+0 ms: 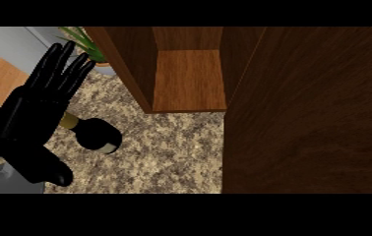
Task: Pick up the wine, place it into the cabinet and close the cabinet
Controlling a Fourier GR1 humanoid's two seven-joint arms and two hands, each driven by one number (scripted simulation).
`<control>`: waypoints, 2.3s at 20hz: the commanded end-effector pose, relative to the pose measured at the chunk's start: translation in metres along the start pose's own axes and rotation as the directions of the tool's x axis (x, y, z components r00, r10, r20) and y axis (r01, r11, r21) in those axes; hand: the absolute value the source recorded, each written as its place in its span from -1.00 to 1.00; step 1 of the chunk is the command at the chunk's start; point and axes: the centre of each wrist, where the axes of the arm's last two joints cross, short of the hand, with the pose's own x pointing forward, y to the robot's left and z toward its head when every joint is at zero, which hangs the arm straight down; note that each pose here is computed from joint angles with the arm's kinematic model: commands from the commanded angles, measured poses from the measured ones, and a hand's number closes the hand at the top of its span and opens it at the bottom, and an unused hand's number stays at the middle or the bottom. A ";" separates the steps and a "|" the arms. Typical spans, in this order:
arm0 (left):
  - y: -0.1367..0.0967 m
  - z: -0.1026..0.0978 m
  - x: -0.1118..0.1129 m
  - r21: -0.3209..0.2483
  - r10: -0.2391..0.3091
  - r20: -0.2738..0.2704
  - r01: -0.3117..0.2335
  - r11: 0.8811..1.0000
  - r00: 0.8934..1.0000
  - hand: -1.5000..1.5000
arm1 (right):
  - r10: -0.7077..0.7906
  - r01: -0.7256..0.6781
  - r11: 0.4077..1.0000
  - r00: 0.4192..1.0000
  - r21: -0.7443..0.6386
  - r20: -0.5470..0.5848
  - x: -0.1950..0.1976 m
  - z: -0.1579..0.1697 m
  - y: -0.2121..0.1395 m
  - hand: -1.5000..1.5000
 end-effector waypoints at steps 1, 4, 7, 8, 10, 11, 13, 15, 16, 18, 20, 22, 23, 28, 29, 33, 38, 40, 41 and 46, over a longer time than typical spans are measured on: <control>0.036 -0.007 0.007 -0.042 0.145 -0.059 -0.148 0.988 0.988 -1.00 | -0.046 0.050 0.997 0.997 0.066 -0.057 0.013 0.015 0.005 -1.00; 0.026 -0.024 0.025 -0.085 0.151 -0.080 -0.158 0.984 0.985 -1.00 | -0.042 0.045 0.996 0.998 0.072 -0.053 0.029 0.020 -0.014 -1.00; 0.030 -0.032 0.035 -0.056 0.156 -0.078 -0.161 0.985 0.985 -1.00 | -0.053 0.056 0.996 0.997 0.068 -0.054 0.044 0.010 -0.008 -1.00; 0.031 -0.019 0.020 -0.051 0.149 -0.081 -0.153 0.987 0.985 -1.00 | -0.050 0.052 0.997 0.997 0.050 -0.053 0.035 0.022 -0.015 -1.00; 0.010 -0.012 0.036 -0.061 0.163 -0.083 -0.168 0.984 0.983 -1.00 | -0.040 0.043 0.998 0.997 0.039 -0.060 0.030 0.016 -0.020 -1.00; 0.008 -0.008 0.048 -0.069 0.168 -0.081 -0.173 0.982 0.983 -1.00 | -0.045 0.048 0.998 0.997 0.050 -0.059 0.038 0.026 -0.005 -1.00; 0.020 -0.013 0.037 -0.061 0.156 -0.084 -0.161 0.985 0.984 -1.00 | -0.030 0.033 0.998 0.998 0.057 -0.053 0.041 0.030 -0.011 -1.00; 0.012 -0.039 0.032 -0.064 0.159 -0.080 -0.164 0.984 0.984 -1.00 | -0.050 0.054 0.997 0.996 0.053 -0.074 0.048 0.026 -0.001 -1.00; 0.001 -0.023 0.046 -0.066 0.163 -0.093 -0.170 0.983 0.982 -1.00 | -0.041 0.044 0.996 0.998 0.078 -0.046 0.042 0.023 -0.010 -1.00; 0.014 -0.029 0.025 -0.059 0.128 -0.086 -0.133 0.989 0.988 -1.00 | -0.051 0.054 0.996 0.998 0.065 -0.047 0.049 0.034 -0.006 -1.00; 0.008 -0.020 0.020 -0.063 0.140 -0.101 -0.147 0.987 0.985 -1.00 | -0.039 0.043 0.997 0.998 0.062 -0.054 0.047 0.010 -0.007 -1.00; 0.014 -0.004 0.044 -0.061 0.129 -0.099 -0.136 0.989 0.987 -1.00 | -0.042 0.045 0.997 0.998 0.065 -0.046 0.044 0.017 -0.015 -1.00; 0.017 -0.009 0.035 -0.052 0.154 -0.077 -0.158 0.986 0.985 -1.00 | -0.034 0.038 0.997 0.998 0.073 -0.061 0.074 0.019 -0.003 -1.00; 0.025 0.008 0.022 -0.035 0.114 -0.100 -0.118 0.992 0.988 -1.00 | -0.047 0.050 0.996 0.998 0.069 -0.048 0.048 0.015 0.004 -1.00; 0.023 0.005 0.034 -0.019 0.111 -0.095 -0.114 0.993 0.989 -1.00 | -0.048 0.052 0.997 0.997 0.055 -0.062 0.051 0.018 0.005 -1.00; 0.025 -0.006 0.028 0.012 0.082 -0.125 -0.081 0.997 0.989 -1.00 | -0.042 0.046 0.996 0.997 0.080 -0.059 0.073 0.022 -0.006 -1.00; 0.044 0.024 0.013 0.035 0.072 -0.138 -0.068 0.997 0.988 -1.00 | -0.025 0.029 0.998 0.998 0.060 -0.064 0.057 0.015 -0.002 -1.00; 0.066 0.003 0.037 0.067 0.069 -0.109 -0.062 0.996 0.992 -1.00 | -0.042 0.045 0.997 0.998 0.064 -0.049 0.075 0.013 -0.005 -1.00; 0.070 0.015 0.032 0.051 0.055 -0.125 -0.049 0.997 0.991 -1.00 | -0.049 0.052 0.996 0.998 0.066 -0.045 0.052 0.014 -0.002 -1.00; 0.097 0.027 0.017 0.068 0.032 -0.160 -0.021 0.997 0.987 -1.00 | -0.049 0.052 0.997 0.998 0.052 -0.048 0.058 0.000 0.003 -1.00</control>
